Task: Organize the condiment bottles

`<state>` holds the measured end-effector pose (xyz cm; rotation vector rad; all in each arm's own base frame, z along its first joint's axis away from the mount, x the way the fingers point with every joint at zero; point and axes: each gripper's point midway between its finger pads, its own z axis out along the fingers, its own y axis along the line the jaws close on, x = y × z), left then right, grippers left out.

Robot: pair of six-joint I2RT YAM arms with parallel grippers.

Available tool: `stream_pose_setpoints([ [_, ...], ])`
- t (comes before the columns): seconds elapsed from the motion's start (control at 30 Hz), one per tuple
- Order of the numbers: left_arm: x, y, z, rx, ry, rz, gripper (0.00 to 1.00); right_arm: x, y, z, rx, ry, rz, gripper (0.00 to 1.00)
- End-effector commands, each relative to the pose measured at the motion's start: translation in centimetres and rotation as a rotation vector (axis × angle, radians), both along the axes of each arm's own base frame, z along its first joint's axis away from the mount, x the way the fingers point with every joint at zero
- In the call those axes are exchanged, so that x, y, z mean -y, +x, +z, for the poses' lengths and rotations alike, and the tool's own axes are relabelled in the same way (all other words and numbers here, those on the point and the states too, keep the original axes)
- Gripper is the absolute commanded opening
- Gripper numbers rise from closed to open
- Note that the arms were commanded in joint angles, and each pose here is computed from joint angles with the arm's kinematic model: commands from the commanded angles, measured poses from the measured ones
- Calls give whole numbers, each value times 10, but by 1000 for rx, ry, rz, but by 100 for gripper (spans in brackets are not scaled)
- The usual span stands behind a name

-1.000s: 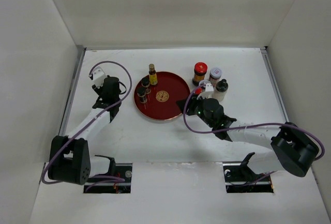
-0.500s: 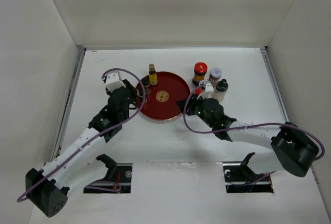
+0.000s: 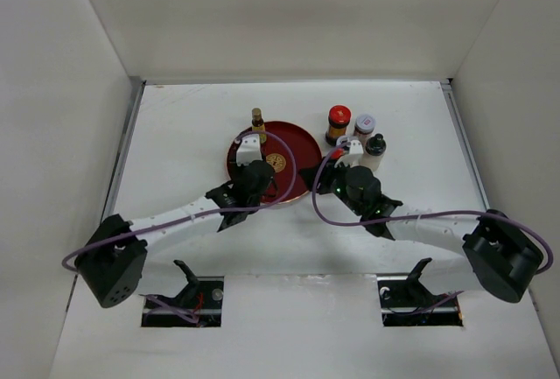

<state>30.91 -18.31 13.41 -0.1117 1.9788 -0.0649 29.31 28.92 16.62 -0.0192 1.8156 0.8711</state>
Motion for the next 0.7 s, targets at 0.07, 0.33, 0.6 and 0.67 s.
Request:
stream_pose_setpoints([
  [0.07,-4,9,-11,47,24,44,24,-1,1,24,59,48,-5,46],
  [0.33,-9,2,-34,25,32,41,48,0,2,24,61,47,-10,46],
  [0.6,-11,-3,-19,57,-15,46,69,0,1,27,68,44,-9,46],
  [0.67,-12,-3,-8,80,-30,44,75,2,0,33,84,45,-8,47],
])
